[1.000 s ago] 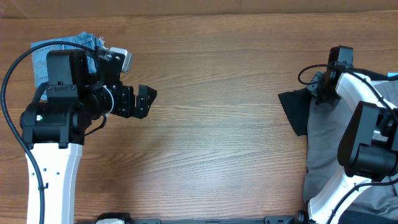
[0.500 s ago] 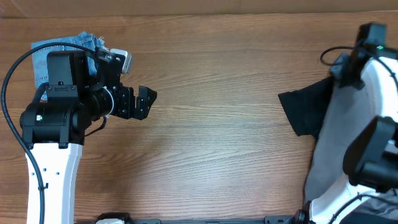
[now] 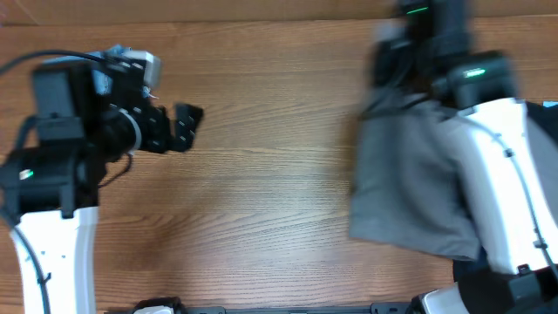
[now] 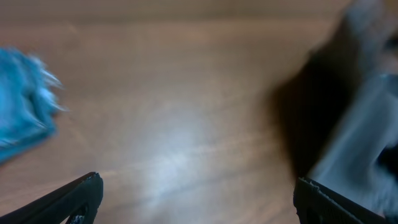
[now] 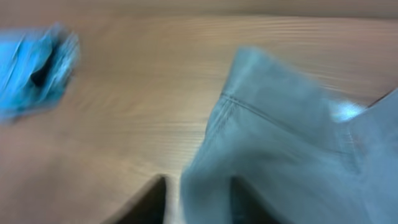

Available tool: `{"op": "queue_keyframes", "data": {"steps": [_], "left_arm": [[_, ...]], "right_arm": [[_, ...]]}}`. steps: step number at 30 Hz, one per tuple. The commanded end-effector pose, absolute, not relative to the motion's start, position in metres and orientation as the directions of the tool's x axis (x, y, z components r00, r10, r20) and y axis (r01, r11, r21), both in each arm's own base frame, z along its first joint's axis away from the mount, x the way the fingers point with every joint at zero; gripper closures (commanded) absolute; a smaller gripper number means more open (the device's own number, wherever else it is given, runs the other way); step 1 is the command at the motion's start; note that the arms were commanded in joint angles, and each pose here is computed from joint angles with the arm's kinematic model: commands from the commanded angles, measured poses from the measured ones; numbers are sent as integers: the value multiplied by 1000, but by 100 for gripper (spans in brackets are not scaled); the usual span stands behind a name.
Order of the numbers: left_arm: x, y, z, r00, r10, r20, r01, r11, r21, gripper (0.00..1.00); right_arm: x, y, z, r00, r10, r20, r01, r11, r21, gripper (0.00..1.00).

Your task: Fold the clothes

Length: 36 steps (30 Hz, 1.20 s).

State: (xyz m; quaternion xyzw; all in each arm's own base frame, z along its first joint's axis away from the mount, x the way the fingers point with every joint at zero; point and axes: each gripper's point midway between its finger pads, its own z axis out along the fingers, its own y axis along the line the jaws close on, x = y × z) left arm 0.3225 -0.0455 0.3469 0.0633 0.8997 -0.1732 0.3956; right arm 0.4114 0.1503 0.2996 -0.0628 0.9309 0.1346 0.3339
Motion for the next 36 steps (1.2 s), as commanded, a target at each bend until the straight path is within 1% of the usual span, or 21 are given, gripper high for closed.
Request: {"op": "queue_keyframes", "data": {"steps": [1,2,3,4,6,9,11,14,19,22,23,28,29,31,33,36], "left_arm": [[317,-26,404,-553,-52,-831,214,956,-202,0],[316,-24,411,-537,-50,-842,210,959,-190,0],[316,-22,416,-525,-47,-850,202,963,-179,0],[316,-21,418,-519,-43,-854,201,965,-170,0],[316,-21,418,-516,-29,-856,210,965,-159,0],[318,-27,412,-540,-23,-841,230,957,-174,0],[324,-39,403,-561,14,-828,271,948,-167,0],[335,-73,381,-599,119,-792,385,910,-154,0],[367,-129,321,-679,266,-684,479,867,-138,2],[386,-160,271,-717,358,-598,531,837,-136,8],[391,-169,256,-724,380,-575,546,826,-141,10],[420,-212,176,-747,456,-484,591,789,-168,11],[425,-219,161,-749,466,-470,596,784,-172,14],[433,-230,131,-753,484,-446,603,779,-173,16],[441,-235,104,-759,496,-422,601,782,-162,15],[451,-228,73,-772,508,-382,582,806,-106,13]], "right_arm": [[369,241,306,-709,-223,-669,-415,899,140,42],[365,249,307,-691,-241,-682,-418,903,105,34],[362,253,312,-677,-227,-700,-383,921,72,25],[361,253,315,-670,-213,-711,-354,934,54,20],[361,244,323,-663,-184,-726,-293,956,25,19],[362,216,341,-666,-96,-740,-183,982,37,18],[361,195,360,-662,-17,-749,-117,990,81,19],[355,164,390,-636,111,-764,-22,987,162,19],[335,109,431,-565,285,-774,116,957,267,19],[318,82,447,-523,332,-785,157,943,295,19],[312,76,451,-512,341,-788,162,940,302,18],[283,62,467,-476,380,-793,156,924,349,16],[277,60,469,-472,387,-792,157,921,356,14],[267,56,470,-472,391,-790,160,919,359,14],[260,53,469,-477,388,-788,162,921,356,14],[254,50,465,-492,382,-782,168,923,345,12]]}}
